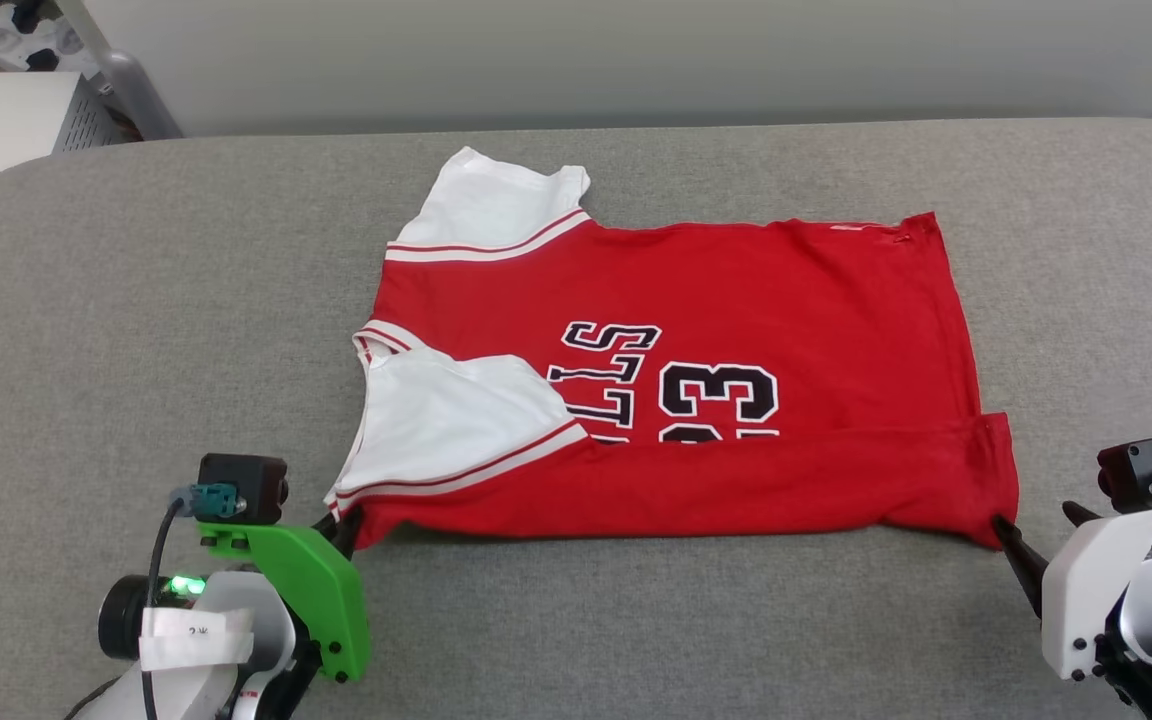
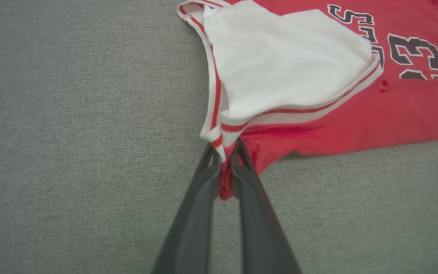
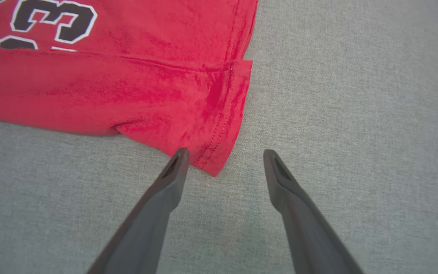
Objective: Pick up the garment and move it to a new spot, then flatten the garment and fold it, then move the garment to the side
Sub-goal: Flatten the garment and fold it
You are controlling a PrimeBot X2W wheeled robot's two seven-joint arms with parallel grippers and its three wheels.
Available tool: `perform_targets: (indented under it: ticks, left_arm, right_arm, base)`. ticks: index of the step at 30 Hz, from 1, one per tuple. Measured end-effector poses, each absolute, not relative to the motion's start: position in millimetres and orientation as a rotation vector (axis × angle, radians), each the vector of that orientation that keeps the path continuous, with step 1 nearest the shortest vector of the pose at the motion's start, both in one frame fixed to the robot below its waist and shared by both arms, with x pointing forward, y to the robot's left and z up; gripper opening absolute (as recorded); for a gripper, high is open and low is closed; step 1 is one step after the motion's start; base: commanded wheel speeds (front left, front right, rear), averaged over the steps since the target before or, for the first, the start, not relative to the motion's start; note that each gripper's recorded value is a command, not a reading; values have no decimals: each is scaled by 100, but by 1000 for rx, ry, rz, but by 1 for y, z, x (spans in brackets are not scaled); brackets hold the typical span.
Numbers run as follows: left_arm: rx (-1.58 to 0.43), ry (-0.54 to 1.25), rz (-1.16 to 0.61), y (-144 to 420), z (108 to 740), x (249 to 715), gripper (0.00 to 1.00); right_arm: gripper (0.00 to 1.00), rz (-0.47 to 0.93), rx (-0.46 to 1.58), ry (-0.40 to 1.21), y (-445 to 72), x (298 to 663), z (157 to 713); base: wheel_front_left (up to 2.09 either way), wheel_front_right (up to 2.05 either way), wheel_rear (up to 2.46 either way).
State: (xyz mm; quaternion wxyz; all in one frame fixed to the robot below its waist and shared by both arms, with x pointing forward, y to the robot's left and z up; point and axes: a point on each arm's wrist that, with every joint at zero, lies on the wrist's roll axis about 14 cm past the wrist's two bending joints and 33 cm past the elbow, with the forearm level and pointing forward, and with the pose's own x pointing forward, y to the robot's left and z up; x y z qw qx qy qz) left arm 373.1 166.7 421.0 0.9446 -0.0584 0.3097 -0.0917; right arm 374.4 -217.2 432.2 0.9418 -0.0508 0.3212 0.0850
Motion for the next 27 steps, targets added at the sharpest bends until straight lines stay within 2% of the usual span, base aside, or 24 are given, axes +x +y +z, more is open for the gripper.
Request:
perform_targets:
  ticks: [18, 19, 20, 21, 22, 27]
  left_arm:
    - [-131, 634, -170, 169, 427, 367, 0]
    - [-132, 636, -170, 169, 426, 367, 0]
    - [-132, 639, -169, 169, 425, 367, 0]
    - [-132, 641, -167, 169, 424, 367, 0]
    - [-130, 642, -166, 170, 424, 366, 0]
    - [-122, 647, -160, 172, 422, 365, 0]
  right_arm:
    - [100, 178, -81, 842, -203, 394, 378]
    - [93, 179, -81, 852, -203, 394, 375]
    - [44, 179, -82, 863, -202, 394, 373]
    - [19, 178, -79, 866, -203, 395, 372]
    - [0, 177, -76, 866, -203, 396, 372]
    - [0, 172, -64, 862, -205, 396, 374]
  base:
    - [0, 0, 0]
    - [0, 0, 0]
    - [0, 0, 0]
    - [0, 0, 0]
    - [0, 0, 0]
    - [0, 0, 0]
